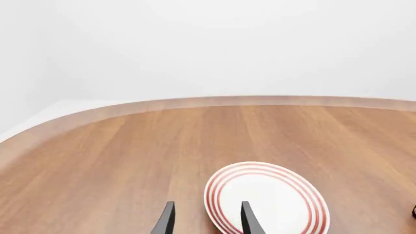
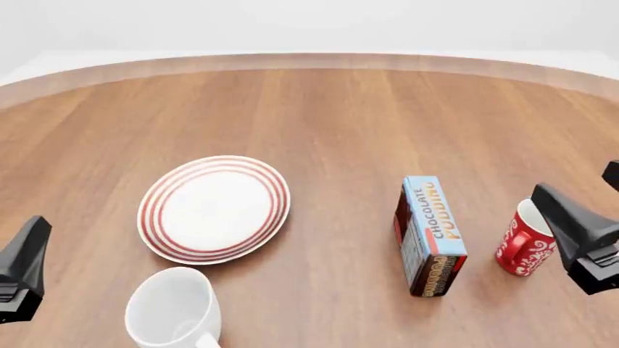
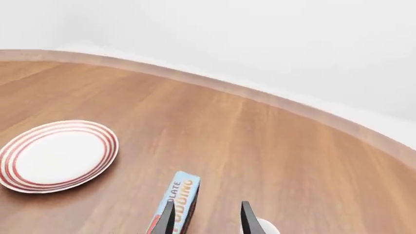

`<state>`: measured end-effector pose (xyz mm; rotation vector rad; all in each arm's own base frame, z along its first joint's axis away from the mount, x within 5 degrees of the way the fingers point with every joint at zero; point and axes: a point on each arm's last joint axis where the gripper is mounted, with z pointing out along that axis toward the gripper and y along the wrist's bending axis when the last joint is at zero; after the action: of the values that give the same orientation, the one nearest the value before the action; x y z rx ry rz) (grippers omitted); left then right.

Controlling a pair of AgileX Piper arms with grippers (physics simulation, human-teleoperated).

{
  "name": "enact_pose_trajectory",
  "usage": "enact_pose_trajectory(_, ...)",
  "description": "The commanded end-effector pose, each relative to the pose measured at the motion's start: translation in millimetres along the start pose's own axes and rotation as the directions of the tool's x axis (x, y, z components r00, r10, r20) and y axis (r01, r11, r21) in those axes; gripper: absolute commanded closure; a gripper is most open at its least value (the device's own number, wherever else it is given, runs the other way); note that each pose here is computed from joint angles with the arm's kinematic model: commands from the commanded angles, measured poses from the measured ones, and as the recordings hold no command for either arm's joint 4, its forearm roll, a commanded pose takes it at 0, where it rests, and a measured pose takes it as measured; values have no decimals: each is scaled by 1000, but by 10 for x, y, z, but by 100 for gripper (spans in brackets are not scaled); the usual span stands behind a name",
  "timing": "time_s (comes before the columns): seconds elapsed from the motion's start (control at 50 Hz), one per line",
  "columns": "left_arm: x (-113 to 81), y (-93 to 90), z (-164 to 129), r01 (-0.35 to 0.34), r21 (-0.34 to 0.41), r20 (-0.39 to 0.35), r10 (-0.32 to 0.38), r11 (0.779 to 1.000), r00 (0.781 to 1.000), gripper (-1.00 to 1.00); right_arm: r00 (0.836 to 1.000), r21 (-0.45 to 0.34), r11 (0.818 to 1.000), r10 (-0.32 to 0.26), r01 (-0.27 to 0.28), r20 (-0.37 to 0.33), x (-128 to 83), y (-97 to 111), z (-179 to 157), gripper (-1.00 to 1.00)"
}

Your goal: Pick up the white mug and put it on the plate, and put the chocolate pudding to the right of the plate.

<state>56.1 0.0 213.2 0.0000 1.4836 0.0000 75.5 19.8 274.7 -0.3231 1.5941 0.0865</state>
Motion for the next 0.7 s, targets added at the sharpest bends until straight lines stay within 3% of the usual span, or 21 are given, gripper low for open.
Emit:
enact_pose_trajectory(0.02, 0, 0, 0, 0, 0, 0, 0, 1000, 1000, -100, 999, -51, 998, -21, 19, -37, -182, 12, 55, -100)
enact_pose_trajectory(0.26, 0, 0, 0, 0, 0, 0, 0, 1000, 1000, -100, 995, -89, 995, -46, 38, -89, -347, 10, 25, -100)
enact_pose_trajectory(0.3, 0, 0, 0, 0, 0, 0, 0, 1000, 1000, -100, 990, -84, 996, -36, 25, -133, -329, 7, 81, -100)
enact_pose_trajectory(0.7, 0, 0, 0, 0, 0, 0, 0, 1000, 1000, -100, 977, -132, 990, -80, 55, -198, -603, -2, 111, -100)
